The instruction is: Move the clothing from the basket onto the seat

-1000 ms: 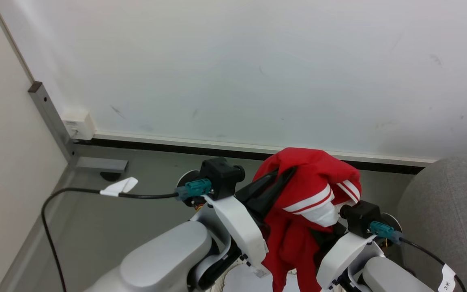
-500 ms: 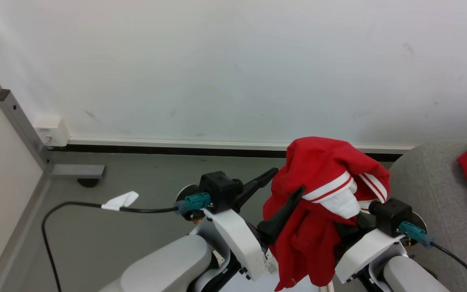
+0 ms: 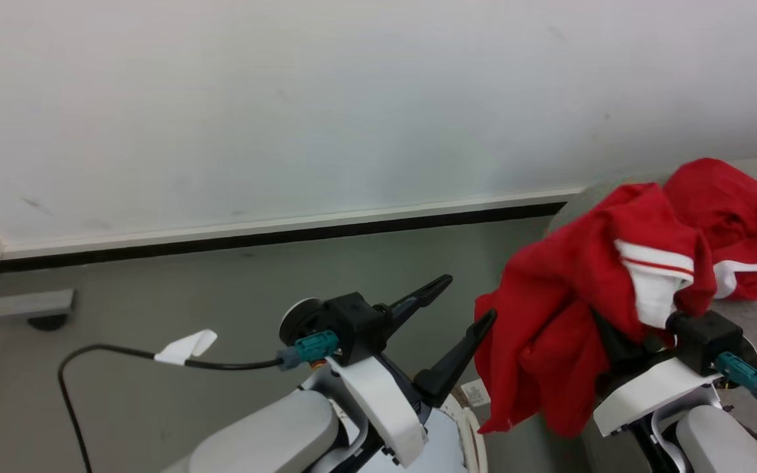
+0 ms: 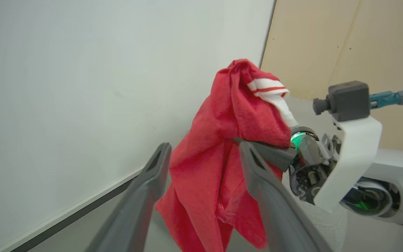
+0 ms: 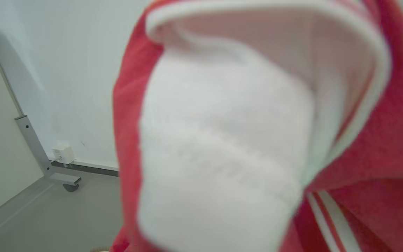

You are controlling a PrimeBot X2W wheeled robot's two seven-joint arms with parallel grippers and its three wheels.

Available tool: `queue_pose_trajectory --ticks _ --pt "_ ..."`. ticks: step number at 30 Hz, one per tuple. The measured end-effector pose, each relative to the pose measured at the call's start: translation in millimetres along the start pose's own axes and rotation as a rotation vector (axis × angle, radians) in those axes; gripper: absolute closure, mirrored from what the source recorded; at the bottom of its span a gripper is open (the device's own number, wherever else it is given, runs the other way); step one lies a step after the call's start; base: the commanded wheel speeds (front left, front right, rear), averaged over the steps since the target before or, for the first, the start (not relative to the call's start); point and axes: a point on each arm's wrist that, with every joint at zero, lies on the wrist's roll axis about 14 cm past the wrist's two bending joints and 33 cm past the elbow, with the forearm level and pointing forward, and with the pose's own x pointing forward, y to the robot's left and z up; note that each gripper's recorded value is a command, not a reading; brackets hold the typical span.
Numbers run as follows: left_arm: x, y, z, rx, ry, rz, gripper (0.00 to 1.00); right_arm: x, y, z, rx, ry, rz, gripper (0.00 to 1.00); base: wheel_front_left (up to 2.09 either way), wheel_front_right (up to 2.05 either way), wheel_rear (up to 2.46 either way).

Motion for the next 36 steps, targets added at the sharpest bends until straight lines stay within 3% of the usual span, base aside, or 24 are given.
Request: queue_pose_trajectory --ticks 8,22,36 --pt "25 -25 -22 -0.026 0.021 -0.119 0.0 -32 -51 13 -0.034 -0.023 -0.163 1.0 0.0 0.0 0.0" --pt "59 -68 -46 -0.086 0.034 -0.286 0.0 -94 -101 38 -0.08 -0.076 -0.392 1.0 0.0 0.0 0.0" --pt "66 -65 -59 -0.106 0.036 -0.322 0.0 -101 -117 43 -0.1 -0.074 -0.459 1.0 0.0 0.0 0.0"
